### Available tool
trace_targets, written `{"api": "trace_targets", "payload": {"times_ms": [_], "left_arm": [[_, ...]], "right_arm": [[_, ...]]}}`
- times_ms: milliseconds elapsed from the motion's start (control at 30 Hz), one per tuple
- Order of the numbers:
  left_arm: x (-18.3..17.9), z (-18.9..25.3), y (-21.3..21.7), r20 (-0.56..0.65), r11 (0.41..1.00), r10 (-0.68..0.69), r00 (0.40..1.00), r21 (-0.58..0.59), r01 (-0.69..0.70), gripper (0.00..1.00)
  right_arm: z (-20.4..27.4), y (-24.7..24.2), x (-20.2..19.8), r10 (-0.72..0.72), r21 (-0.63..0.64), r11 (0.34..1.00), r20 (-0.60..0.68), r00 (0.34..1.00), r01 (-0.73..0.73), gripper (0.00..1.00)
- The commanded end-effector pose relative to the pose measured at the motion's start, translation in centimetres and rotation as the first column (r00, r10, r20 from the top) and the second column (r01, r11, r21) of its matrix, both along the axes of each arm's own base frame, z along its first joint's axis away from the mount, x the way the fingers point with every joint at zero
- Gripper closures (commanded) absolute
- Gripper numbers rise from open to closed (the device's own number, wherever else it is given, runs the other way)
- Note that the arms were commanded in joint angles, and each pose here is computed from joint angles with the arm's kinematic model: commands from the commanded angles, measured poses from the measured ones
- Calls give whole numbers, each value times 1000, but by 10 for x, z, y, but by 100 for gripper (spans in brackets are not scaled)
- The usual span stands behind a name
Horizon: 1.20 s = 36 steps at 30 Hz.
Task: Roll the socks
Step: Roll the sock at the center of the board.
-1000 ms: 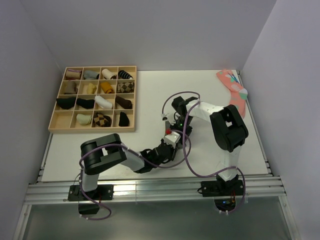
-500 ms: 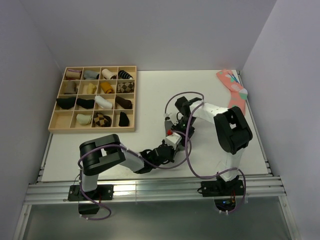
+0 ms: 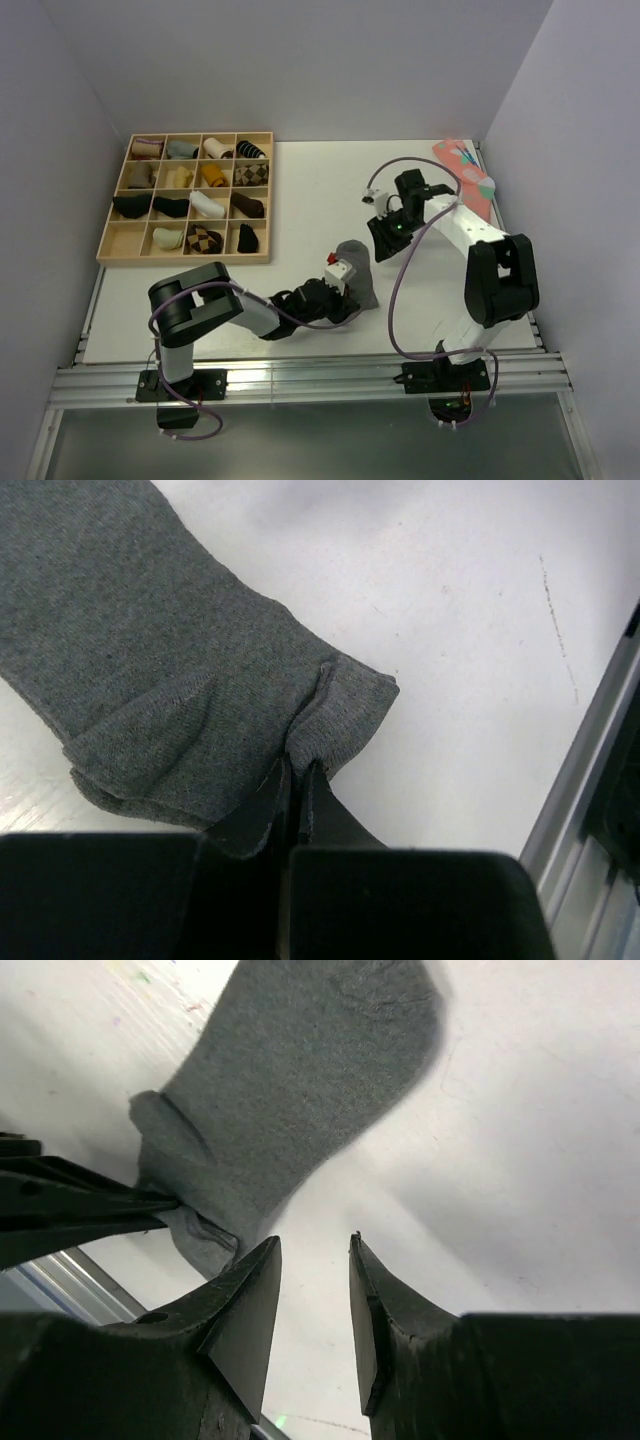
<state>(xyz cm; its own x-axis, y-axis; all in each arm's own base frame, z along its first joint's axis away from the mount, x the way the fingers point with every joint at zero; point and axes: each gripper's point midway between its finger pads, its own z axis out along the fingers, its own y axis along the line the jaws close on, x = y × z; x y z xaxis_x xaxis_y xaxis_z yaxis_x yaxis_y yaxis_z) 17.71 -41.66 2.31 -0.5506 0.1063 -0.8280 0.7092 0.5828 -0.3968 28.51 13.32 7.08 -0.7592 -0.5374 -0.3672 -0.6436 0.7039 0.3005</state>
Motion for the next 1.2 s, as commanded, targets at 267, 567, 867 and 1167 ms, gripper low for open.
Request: {"api": "trace_targets", "payload": {"times_ms": [267,567,867,1167], "left_arm": [[-41,-65,44,-420,968,-47,906,205,145,100],[-46,-54,43,-621,975,-52,782,136,173,100],[-46,-53,41,-727,980,-37,686,107,166,100],[-42,-48,37,-757,980,-22,653,115,166,100]], "right_arm": [[21,-2,-45,250,256,928,111,962,-271,59],[19,-6,-72,423,217,856,224,878,-468,57],[-5,1,-100,553,117,793,271,788,-598,55],[-24,25,-112,624,44,749,290,726,-661,51]]}}
